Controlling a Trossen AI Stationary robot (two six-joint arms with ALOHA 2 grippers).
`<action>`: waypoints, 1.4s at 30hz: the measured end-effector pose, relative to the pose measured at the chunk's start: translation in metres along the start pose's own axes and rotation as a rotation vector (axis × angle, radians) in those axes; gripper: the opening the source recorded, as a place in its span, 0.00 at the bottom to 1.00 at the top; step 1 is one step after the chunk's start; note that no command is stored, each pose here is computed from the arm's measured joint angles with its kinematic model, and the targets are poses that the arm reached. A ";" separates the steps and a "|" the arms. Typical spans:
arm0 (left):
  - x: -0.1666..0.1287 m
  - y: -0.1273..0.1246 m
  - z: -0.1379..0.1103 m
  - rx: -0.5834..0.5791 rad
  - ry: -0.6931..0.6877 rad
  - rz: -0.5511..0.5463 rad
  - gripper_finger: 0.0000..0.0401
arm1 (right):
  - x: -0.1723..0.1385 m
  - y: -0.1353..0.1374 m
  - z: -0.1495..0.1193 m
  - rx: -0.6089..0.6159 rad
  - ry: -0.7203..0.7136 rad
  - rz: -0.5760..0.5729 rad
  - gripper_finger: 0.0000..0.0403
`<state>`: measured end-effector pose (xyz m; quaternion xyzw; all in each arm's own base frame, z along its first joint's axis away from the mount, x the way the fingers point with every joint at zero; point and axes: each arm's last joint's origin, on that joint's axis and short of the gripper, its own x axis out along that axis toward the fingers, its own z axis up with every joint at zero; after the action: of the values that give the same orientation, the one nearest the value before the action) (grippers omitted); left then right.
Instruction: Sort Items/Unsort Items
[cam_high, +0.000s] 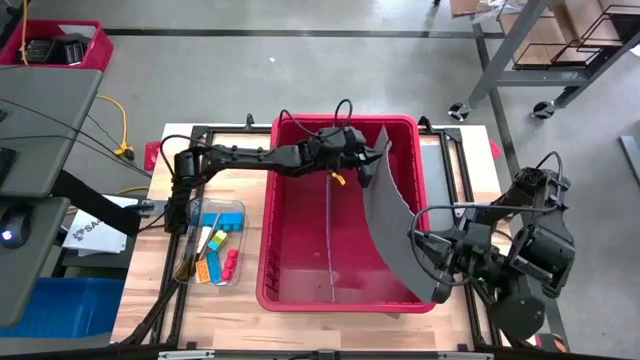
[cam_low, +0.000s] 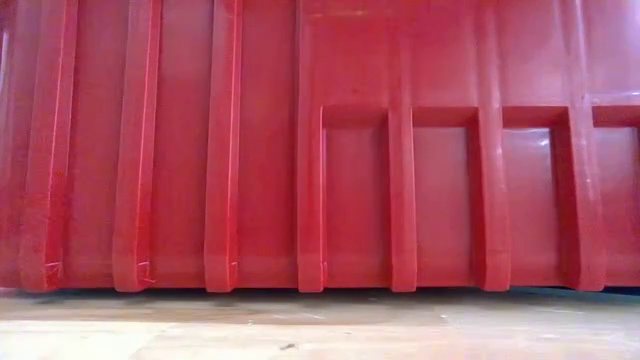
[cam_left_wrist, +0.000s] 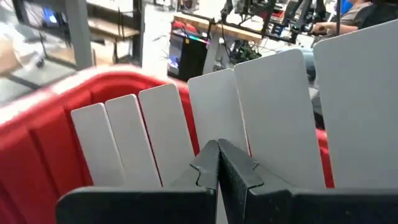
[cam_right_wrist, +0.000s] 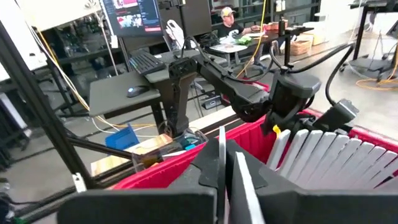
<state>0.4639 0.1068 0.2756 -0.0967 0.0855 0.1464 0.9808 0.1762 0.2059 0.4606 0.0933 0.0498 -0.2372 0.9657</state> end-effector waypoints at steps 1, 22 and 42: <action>0.001 -0.001 0.004 0.025 -0.012 0.000 0.00 | 0.002 -0.001 0.000 -0.008 0.000 -0.007 0.00; -0.009 0.015 0.033 0.264 0.094 0.093 0.00 | 0.027 -0.008 0.000 -0.032 0.103 -0.040 0.00; -0.002 0.030 0.025 0.272 0.124 0.096 0.00 | 0.039 -0.016 -0.011 -0.032 0.180 -0.103 0.00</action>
<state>0.4564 0.1396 0.2953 0.0325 0.1693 0.1739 0.9696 0.2028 0.1771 0.4418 0.0959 0.1447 -0.2763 0.9453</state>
